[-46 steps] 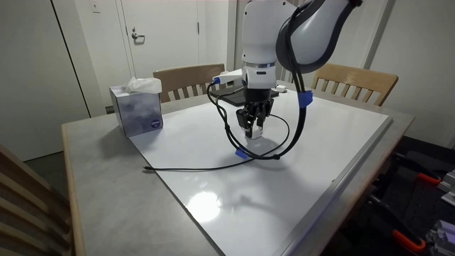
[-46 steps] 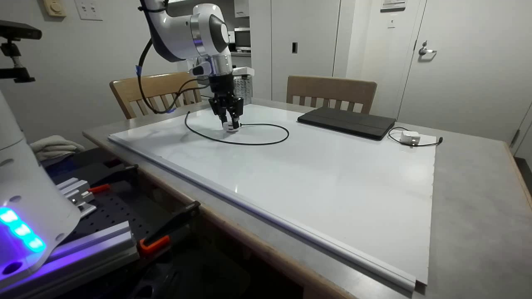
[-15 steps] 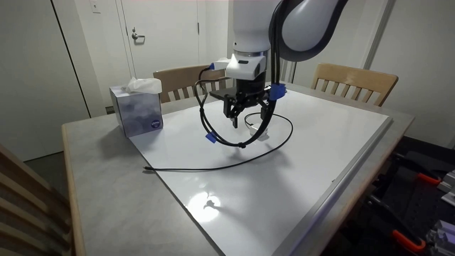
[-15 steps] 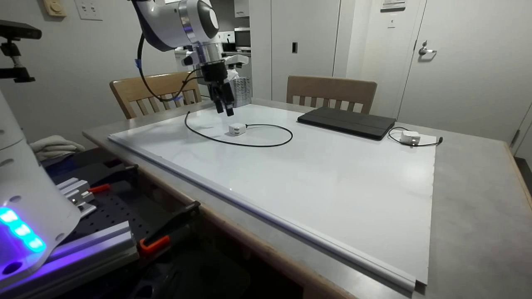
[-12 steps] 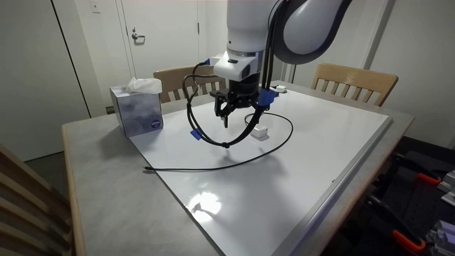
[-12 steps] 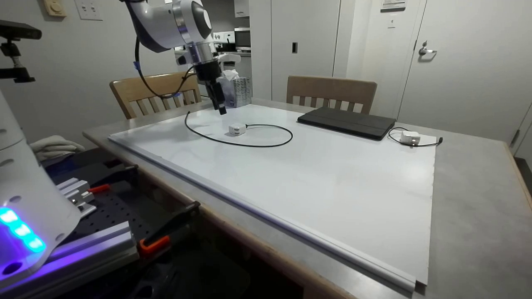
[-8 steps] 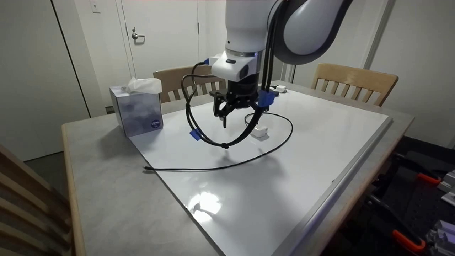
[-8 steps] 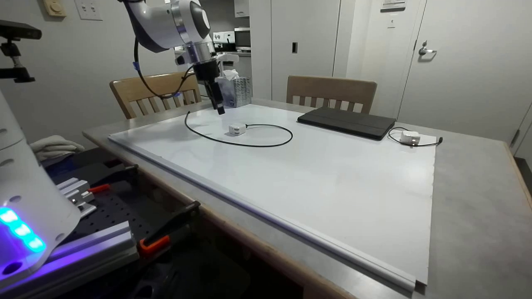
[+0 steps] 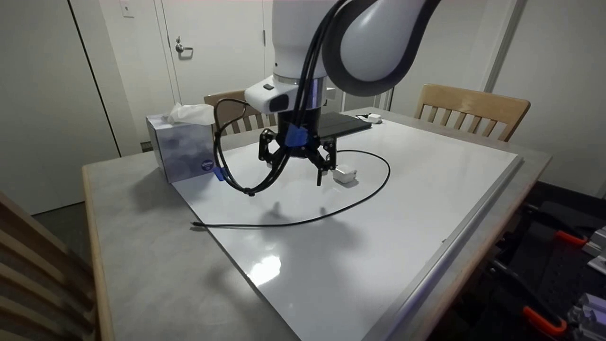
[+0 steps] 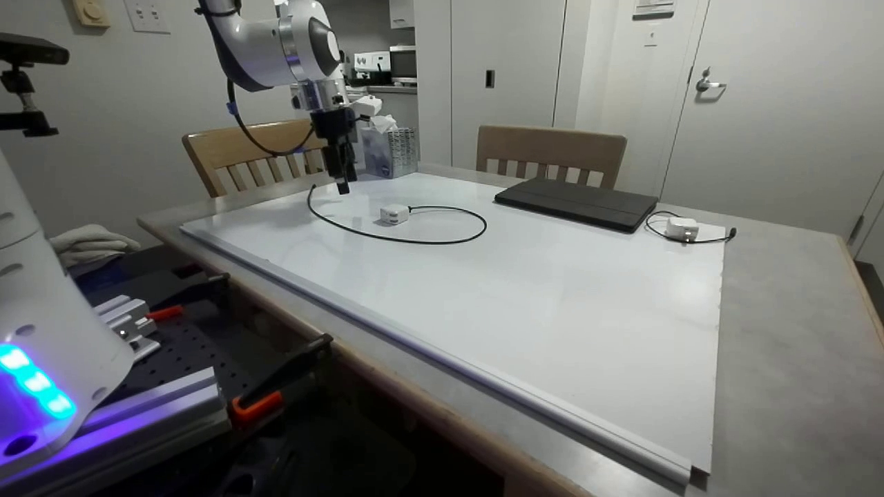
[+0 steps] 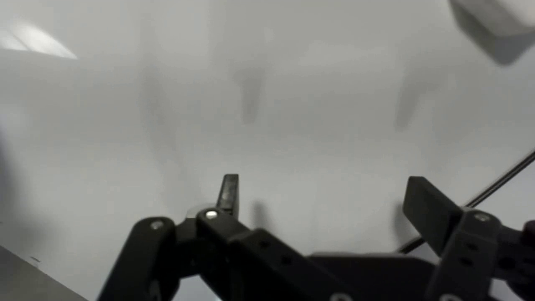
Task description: Wind the charger
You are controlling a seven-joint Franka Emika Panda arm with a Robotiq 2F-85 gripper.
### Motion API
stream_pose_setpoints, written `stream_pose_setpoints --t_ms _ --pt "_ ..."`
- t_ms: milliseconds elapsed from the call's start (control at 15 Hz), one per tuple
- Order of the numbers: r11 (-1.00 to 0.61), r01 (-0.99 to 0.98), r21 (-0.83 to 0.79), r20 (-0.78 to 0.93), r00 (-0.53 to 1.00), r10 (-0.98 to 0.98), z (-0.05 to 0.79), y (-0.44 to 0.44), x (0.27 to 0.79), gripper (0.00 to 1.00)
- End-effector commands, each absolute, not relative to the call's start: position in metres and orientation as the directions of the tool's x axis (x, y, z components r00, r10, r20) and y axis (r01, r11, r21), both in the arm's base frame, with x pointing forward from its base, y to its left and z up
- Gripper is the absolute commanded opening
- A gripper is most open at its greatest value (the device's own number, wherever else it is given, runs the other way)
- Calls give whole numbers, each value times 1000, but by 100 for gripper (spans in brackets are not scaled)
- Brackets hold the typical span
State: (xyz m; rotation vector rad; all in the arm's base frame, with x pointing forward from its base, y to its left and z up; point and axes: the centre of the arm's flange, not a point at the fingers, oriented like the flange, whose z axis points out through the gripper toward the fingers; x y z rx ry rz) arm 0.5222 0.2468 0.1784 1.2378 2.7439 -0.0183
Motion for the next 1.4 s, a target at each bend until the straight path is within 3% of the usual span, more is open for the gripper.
stream_pose_setpoints --t_ms 0,133,200,467,1133,1333 --pt "521 842 140 -61 -518 853 161 271 541 100" --pt "433 884 178 -37 -434 900 158 281 542 100" --pt "501 855 132 -59 -498 865 166 270 535 100" --pt "469 875 121 -42 -468 883 163 275 535 100" --pt "-3 995 101 39 0 999 166 344 483 100" --pt "53 995 84 20 -55 998 164 344 489 100"
